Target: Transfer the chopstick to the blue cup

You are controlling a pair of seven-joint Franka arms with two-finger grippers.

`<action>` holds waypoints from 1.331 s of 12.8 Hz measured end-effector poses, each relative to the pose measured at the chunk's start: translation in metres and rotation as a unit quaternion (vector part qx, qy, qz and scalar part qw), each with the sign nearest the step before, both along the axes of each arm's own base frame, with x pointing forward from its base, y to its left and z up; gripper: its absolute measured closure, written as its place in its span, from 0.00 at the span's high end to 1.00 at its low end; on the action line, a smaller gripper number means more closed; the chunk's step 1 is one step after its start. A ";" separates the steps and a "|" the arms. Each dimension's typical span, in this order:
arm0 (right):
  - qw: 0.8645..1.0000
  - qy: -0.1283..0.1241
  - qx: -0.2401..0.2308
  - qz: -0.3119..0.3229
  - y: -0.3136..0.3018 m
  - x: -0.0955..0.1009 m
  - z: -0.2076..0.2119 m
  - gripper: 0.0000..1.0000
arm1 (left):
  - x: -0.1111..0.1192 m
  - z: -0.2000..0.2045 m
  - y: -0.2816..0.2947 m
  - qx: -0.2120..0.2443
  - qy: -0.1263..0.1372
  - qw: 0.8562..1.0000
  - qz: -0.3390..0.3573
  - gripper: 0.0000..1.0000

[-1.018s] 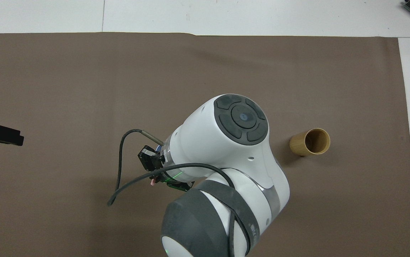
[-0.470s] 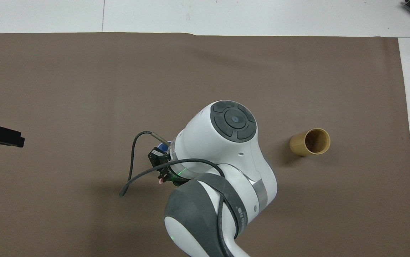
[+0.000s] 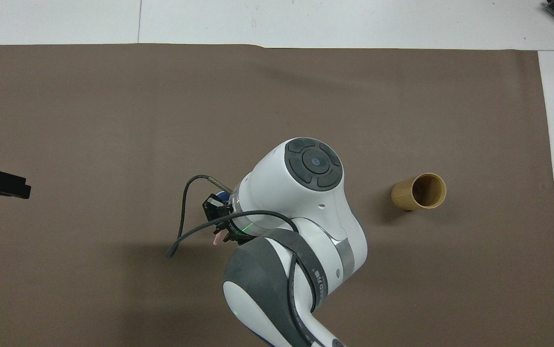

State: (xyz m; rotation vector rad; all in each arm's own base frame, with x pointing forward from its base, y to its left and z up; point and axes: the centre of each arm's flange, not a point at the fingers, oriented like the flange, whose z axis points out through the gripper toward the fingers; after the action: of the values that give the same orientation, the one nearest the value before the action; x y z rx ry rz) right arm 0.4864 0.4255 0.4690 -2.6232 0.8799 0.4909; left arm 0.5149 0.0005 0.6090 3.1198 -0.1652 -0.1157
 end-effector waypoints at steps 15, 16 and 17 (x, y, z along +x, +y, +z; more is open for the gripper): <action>0.959 -0.220 -0.149 0.093 -0.297 0.106 0.120 1.00 | 0.000 0.000 0.000 0.000 0.000 1.000 0.000 1.00; 0.954 -0.220 -0.170 0.109 -0.314 0.101 0.129 1.00 | 0.000 0.000 0.000 0.000 0.000 1.000 0.000 1.00; 0.951 -0.217 -0.184 0.117 -0.328 0.097 0.136 1.00 | 0.000 0.000 0.000 0.000 0.000 1.000 0.000 1.00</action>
State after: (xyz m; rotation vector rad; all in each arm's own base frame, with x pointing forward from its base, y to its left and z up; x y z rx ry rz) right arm 0.5832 0.0976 0.6054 -3.0126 0.5588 -0.2260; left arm 0.5149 0.0001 0.6091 3.1199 -0.1652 -0.1157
